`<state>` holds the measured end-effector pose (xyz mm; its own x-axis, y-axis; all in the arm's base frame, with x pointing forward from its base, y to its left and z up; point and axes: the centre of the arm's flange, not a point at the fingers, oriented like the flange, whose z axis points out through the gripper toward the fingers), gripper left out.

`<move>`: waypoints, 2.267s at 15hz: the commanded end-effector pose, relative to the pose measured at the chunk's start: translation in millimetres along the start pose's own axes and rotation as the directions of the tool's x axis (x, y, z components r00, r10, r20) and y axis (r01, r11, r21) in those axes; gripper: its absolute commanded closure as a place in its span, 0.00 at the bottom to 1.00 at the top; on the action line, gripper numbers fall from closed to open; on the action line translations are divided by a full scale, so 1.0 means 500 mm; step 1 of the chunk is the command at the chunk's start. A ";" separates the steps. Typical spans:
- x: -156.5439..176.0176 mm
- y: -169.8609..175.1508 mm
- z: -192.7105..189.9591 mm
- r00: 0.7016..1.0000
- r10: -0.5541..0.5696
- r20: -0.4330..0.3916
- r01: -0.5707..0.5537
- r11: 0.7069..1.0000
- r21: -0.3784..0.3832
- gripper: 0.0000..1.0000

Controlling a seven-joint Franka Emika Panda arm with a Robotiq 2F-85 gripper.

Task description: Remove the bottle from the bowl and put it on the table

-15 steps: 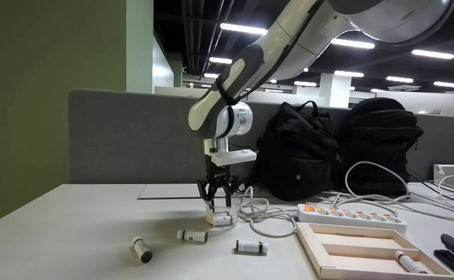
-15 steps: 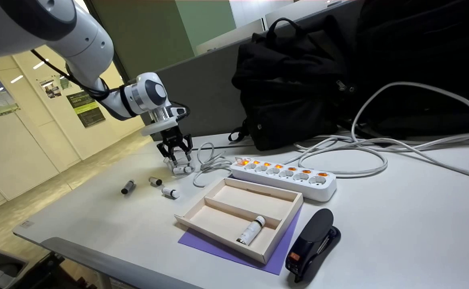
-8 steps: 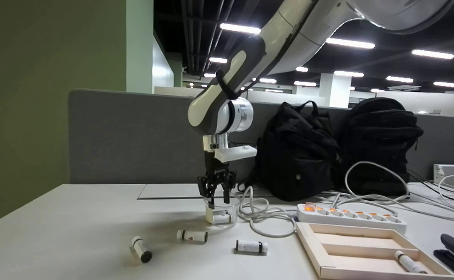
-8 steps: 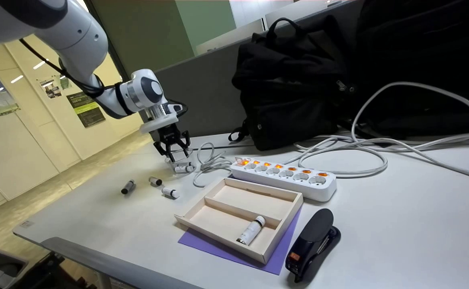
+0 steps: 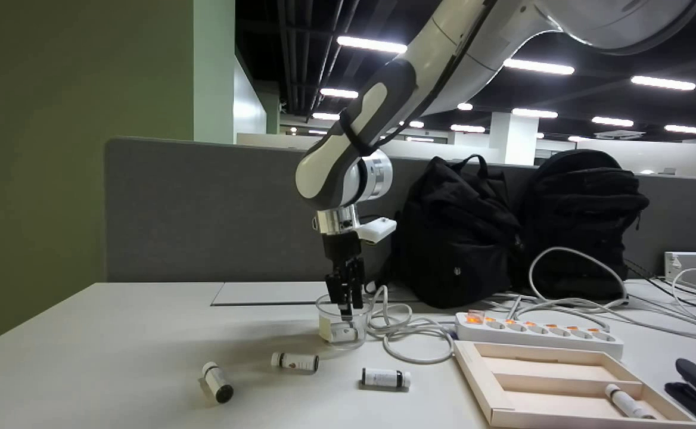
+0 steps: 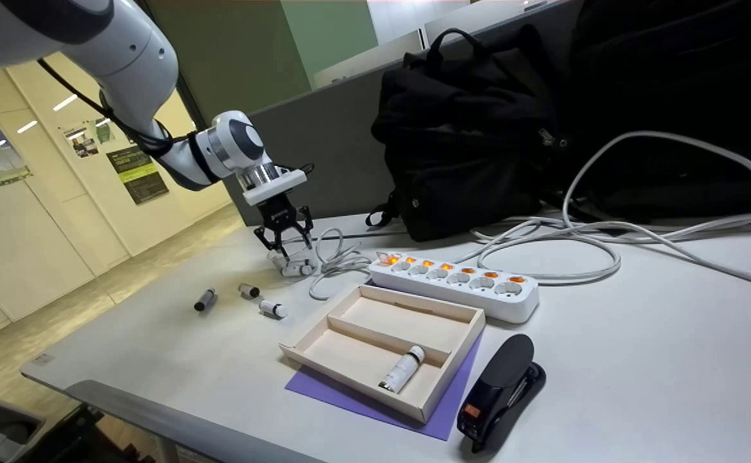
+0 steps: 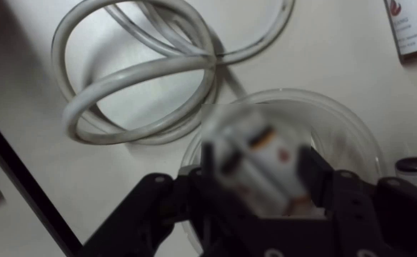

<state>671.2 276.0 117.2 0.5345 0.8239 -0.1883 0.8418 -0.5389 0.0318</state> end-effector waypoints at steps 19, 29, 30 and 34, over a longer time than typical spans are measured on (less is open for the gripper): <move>0.029 -0.025 0.015 0.893 -0.449 -0.015 0.446 0.890 -0.089 0.12; 0.013 -0.021 0.096 0.891 -0.424 -0.162 0.425 0.905 -0.034 0.12; 0.009 -0.020 0.108 0.902 -0.395 -0.174 0.398 0.917 -0.019 0.12; -0.008 -0.007 0.147 0.933 -0.308 -0.186 0.314 0.949 0.002 0.12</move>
<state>675.1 280.8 99.3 0.1757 0.9844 0.0079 0.9844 -0.1757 0.0040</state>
